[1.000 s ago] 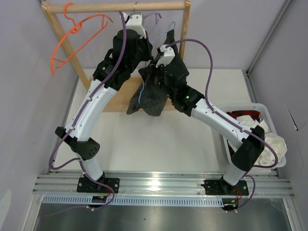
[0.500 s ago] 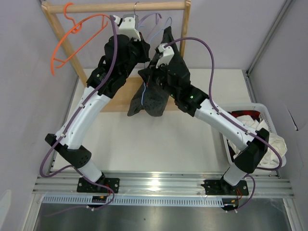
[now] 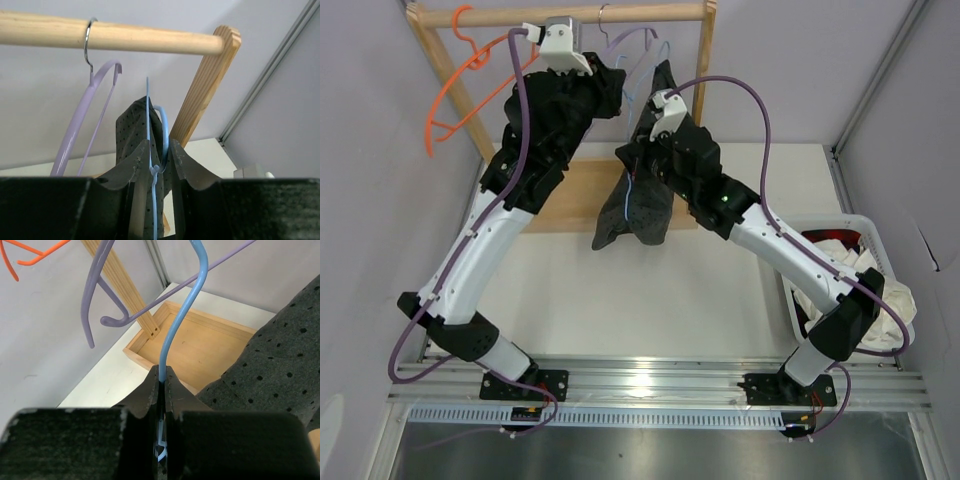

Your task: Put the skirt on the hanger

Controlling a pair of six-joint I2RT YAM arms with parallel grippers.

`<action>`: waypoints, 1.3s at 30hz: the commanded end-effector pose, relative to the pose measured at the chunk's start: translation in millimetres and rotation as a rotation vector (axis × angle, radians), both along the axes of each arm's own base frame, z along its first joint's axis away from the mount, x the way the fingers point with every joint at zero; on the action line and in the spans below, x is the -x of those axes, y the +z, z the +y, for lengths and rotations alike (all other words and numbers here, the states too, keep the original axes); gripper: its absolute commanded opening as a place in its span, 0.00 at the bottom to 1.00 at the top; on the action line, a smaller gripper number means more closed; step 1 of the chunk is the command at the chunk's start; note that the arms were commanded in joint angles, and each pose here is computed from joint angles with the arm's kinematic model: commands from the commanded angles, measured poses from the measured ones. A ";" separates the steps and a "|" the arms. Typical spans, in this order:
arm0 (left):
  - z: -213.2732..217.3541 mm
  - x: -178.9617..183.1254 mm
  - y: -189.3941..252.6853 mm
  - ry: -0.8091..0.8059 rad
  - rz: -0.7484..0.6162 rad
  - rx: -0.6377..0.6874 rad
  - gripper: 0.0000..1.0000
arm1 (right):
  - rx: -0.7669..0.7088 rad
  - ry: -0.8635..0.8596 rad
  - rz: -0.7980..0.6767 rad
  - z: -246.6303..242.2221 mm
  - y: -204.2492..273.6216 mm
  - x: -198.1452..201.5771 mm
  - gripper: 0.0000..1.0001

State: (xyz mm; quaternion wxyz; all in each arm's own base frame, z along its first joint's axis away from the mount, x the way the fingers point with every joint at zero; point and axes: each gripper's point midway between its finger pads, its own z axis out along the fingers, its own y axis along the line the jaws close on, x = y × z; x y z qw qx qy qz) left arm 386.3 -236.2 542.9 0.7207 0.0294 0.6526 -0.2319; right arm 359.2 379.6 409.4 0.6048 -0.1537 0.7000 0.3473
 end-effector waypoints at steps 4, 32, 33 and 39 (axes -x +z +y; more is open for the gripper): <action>12.0 17.4 24.3 -0.007 -0.084 0.011 0.30 | -0.136 0.008 -0.187 -21.2 81.8 9.5 0.00; 87.4 95.5 40.0 0.079 -0.161 0.069 0.36 | -0.228 0.141 -0.179 5.9 111.8 17.3 0.00; 88.9 97.5 42.0 0.079 -0.166 0.073 0.36 | -0.229 0.144 -0.174 7.4 111.9 16.8 0.00; 93.4 103.1 42.1 0.081 -0.170 0.067 0.36 | -0.230 0.139 -0.169 11.6 109.7 9.2 0.00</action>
